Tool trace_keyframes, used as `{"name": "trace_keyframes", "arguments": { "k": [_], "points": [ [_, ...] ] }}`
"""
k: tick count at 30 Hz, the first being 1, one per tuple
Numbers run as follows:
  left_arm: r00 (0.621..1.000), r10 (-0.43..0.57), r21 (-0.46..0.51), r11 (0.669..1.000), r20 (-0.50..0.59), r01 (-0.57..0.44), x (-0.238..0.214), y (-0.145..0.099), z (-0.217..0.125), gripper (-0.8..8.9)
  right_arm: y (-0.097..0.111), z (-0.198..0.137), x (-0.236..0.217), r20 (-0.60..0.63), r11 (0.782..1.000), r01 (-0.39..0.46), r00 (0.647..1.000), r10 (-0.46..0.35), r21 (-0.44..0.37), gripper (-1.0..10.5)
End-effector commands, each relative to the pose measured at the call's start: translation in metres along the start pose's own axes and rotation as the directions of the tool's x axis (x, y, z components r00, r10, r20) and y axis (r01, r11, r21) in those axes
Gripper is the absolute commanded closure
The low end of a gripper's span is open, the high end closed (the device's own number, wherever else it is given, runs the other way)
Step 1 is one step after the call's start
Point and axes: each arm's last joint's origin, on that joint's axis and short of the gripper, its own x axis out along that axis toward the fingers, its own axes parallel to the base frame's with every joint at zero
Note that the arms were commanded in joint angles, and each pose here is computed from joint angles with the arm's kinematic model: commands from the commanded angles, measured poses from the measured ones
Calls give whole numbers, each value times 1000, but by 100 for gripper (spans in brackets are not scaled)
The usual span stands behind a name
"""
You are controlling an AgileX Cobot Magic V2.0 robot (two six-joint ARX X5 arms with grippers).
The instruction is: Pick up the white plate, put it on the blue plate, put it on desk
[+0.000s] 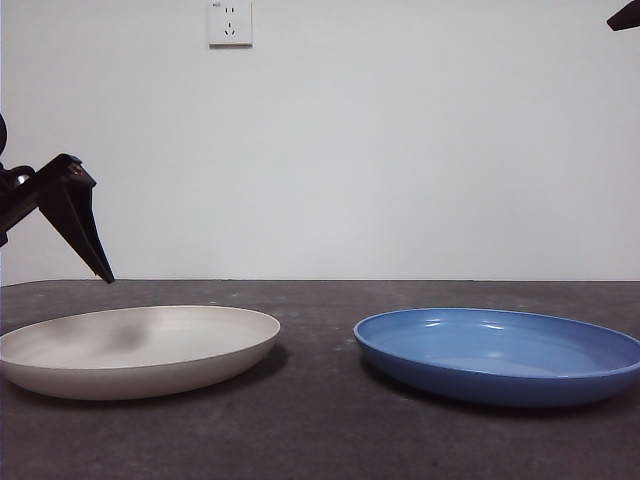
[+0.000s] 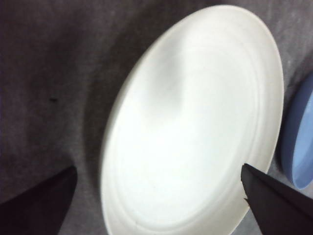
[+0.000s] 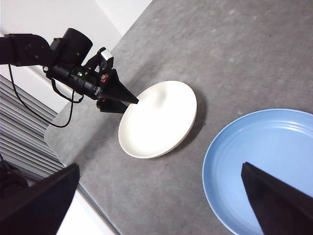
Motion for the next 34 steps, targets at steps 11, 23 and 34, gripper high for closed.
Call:
{"name": "trace_keyframes", "arguments": {
  "k": [11, 23, 34],
  "points": [
    [995, 97, -7, 995, -12, -97, 7, 8, 6, 647, 3, 4, -2, 9, 1000, -7, 1000, 7, -9, 248],
    [993, 116, 16, 993, 4, -116, 3, 4, 10, 798, 3, 4, -2, 9, 1000, -7, 1000, 7, -9, 248],
    [995, 95, 78, 993, -7, -94, -18, -67, 34, 798, 10, 7, -11, -6, 999, 50, 999, -50, -2, 249]
  ]
}}
